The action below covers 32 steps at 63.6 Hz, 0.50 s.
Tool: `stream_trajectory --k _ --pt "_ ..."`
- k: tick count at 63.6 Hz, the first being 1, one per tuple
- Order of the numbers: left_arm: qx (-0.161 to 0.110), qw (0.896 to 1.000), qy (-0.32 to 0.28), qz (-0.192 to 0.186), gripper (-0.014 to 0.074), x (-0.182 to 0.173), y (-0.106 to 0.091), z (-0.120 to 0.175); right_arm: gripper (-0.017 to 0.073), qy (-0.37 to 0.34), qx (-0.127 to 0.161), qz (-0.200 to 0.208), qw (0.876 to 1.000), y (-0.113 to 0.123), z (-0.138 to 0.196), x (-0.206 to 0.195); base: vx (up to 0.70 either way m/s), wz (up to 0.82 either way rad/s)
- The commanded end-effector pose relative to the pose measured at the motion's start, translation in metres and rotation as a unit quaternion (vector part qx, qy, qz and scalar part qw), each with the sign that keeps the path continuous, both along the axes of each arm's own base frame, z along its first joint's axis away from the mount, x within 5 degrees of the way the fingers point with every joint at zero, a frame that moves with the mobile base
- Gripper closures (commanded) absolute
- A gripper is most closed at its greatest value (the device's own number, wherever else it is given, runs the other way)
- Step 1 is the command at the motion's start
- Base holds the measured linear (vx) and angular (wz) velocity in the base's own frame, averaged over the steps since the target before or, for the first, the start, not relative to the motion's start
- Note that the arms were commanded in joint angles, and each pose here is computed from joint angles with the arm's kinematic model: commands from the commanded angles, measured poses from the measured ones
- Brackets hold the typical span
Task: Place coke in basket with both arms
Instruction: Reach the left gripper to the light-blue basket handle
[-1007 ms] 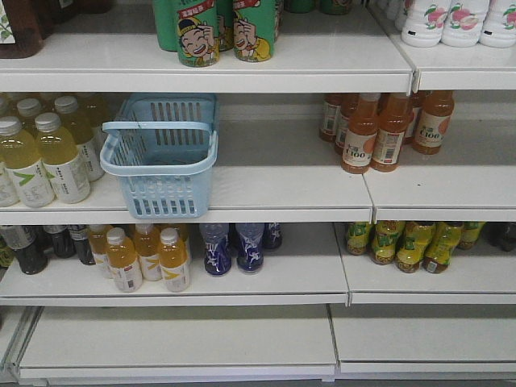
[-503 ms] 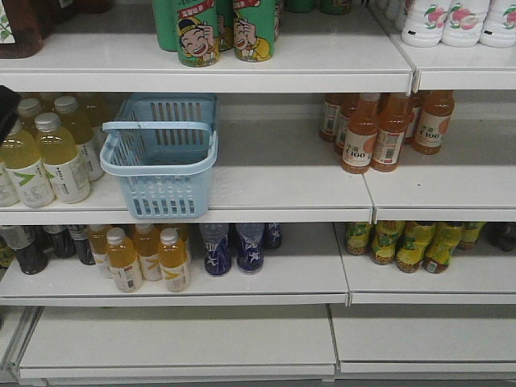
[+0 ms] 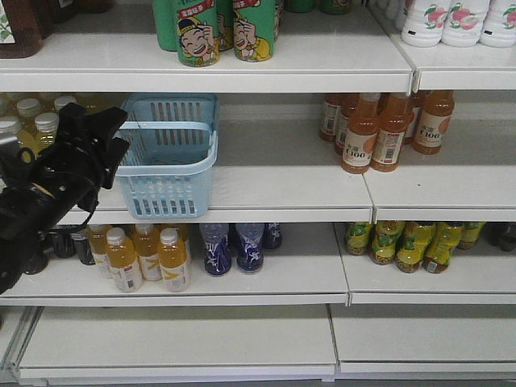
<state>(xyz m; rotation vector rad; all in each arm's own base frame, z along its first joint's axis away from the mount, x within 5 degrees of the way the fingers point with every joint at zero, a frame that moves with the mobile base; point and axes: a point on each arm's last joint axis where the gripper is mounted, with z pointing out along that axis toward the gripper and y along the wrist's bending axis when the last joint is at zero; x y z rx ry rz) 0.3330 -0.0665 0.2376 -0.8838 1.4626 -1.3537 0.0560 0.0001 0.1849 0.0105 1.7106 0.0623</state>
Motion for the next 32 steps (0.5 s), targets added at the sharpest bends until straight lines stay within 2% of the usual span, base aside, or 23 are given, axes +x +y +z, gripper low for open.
stream_trajectory --k 1,22,32 --pt "-0.025 0.997 -0.069 -0.012 0.0192 0.017 -0.006 0.019 0.0564 -0.037 -0.006 0.008 0.999 0.001 0.004 0.0 0.0 0.0" --pt "-0.018 0.999 -0.04 -0.005 0.0192 0.07 -0.013 -0.006 0.0564 -0.037 -0.006 0.008 0.999 0.001 0.004 0.0 0.0 0.0" --pt "-0.039 0.999 -0.029 0.008 0.0192 0.091 -0.013 -0.014 0.0564 -0.037 -0.006 0.008 0.999 0.001 0.004 0.0 0.0 0.0"
